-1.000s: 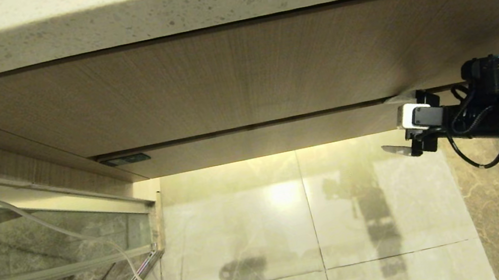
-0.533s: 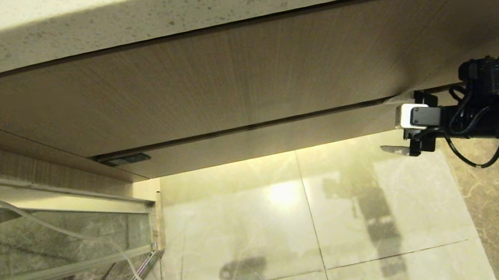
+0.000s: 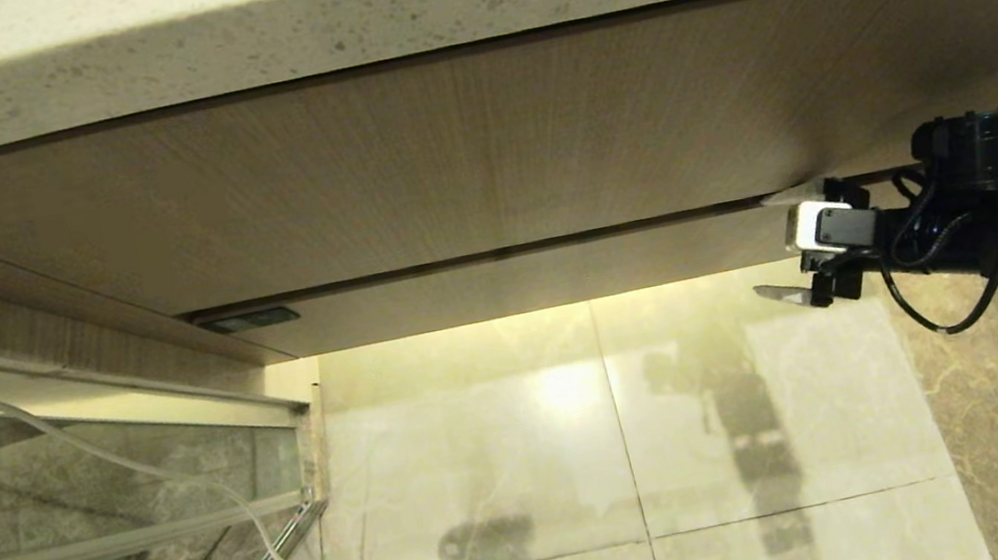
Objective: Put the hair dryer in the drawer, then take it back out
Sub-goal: Pull open the drawer
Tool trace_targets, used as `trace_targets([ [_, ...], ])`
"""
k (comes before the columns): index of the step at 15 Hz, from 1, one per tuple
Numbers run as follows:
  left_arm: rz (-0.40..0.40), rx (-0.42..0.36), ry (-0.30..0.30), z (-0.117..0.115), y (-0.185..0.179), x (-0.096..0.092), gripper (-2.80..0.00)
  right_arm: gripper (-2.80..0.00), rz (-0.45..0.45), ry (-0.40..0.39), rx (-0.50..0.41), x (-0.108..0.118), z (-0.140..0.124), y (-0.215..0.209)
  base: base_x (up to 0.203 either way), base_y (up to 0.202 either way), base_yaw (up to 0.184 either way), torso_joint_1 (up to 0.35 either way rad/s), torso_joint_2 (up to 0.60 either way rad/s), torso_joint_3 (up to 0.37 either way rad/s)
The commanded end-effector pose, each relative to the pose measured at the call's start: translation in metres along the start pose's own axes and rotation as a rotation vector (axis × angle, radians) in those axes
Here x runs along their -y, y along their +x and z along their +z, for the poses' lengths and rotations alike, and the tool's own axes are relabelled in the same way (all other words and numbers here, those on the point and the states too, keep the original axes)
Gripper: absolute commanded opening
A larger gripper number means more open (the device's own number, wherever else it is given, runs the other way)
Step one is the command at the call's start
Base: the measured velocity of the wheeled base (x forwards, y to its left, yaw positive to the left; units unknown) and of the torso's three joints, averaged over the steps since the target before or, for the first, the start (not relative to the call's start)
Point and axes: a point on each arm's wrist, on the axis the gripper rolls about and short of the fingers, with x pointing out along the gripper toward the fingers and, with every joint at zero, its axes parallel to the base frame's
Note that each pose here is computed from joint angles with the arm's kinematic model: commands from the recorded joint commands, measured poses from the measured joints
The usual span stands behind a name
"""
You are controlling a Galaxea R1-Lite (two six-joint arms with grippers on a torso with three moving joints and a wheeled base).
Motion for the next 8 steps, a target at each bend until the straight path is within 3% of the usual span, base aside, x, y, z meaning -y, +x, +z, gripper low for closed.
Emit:
trace_targets([
  [1,0.001,-0.038,-0.001,-0.0114,0.0011,-0.0001,-2.80,0.00,-0.017,-0.014,0.001,0.0025,0.0002,0.0006,0.000,0.000,0.000,0.000,0.00,0.000],
  [8,0.001,-0.038,0.001,-0.0114,0.0011,-0.0001,-2.80,0.00,0.010,-0.006,-0.024,-0.0072,-0.0016,-0.0020,0.000,0.000,0.000,0.000,0.00,0.000],
])
